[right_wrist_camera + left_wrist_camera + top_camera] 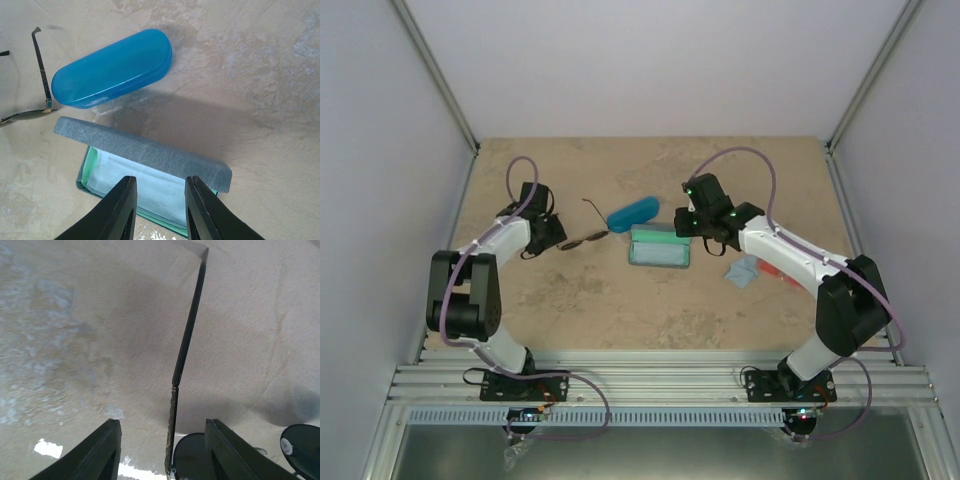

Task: Organize the sunglasses
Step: Pick up the sunglasses from the center of the board, then fold the sunglasses.

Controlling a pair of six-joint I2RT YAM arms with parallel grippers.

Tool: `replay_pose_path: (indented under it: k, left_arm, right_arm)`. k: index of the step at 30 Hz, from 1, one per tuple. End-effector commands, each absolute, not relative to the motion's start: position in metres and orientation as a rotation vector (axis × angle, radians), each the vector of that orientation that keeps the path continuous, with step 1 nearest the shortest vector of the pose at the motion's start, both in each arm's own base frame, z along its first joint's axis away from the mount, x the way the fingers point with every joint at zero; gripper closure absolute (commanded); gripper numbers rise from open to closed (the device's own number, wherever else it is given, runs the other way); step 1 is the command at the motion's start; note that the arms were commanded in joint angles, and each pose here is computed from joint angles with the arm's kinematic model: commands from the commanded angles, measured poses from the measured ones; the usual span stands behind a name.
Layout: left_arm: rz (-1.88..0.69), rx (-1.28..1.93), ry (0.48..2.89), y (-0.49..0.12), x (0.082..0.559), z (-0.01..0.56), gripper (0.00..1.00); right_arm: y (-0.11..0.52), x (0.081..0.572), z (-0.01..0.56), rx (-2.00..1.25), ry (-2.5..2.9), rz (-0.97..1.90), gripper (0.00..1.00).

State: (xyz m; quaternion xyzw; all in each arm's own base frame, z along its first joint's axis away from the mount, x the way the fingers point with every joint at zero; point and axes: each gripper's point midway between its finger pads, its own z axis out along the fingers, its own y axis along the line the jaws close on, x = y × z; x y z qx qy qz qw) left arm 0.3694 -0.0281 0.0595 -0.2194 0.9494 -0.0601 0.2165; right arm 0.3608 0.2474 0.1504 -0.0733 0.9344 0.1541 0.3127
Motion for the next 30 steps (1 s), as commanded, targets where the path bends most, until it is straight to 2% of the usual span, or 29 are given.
replay_pose_path:
  k: [1,5,12,21,30]
  left_arm:
    - [-0.223,-0.569,2.616,-0.035,0.387,0.058,0.54]
    - [-0.187,-0.566,2.637,-0.031,0.392,0.049,0.66]
    - [-0.076,-0.543,2.614,-0.017,0.399,0.058,1.0]
    - [-0.159,-0.398,2.457,-0.026,0.413,0.125,1.0]
    - [-0.396,-0.004,2.012,-0.079,0.405,0.266,1.0]
  right_arm:
    - [0.248,0.368,0.16,-0.207,2.445,0.407,0.72]
    - [0.247,0.369,0.158,-0.202,2.447,0.409,0.72]
    - [0.249,0.371,0.162,-0.198,2.435,0.43,0.72]
    - [0.283,0.367,0.193,-0.312,2.35,0.664,0.72]
    - [0.325,0.339,0.264,-0.496,2.156,1.063,0.69]
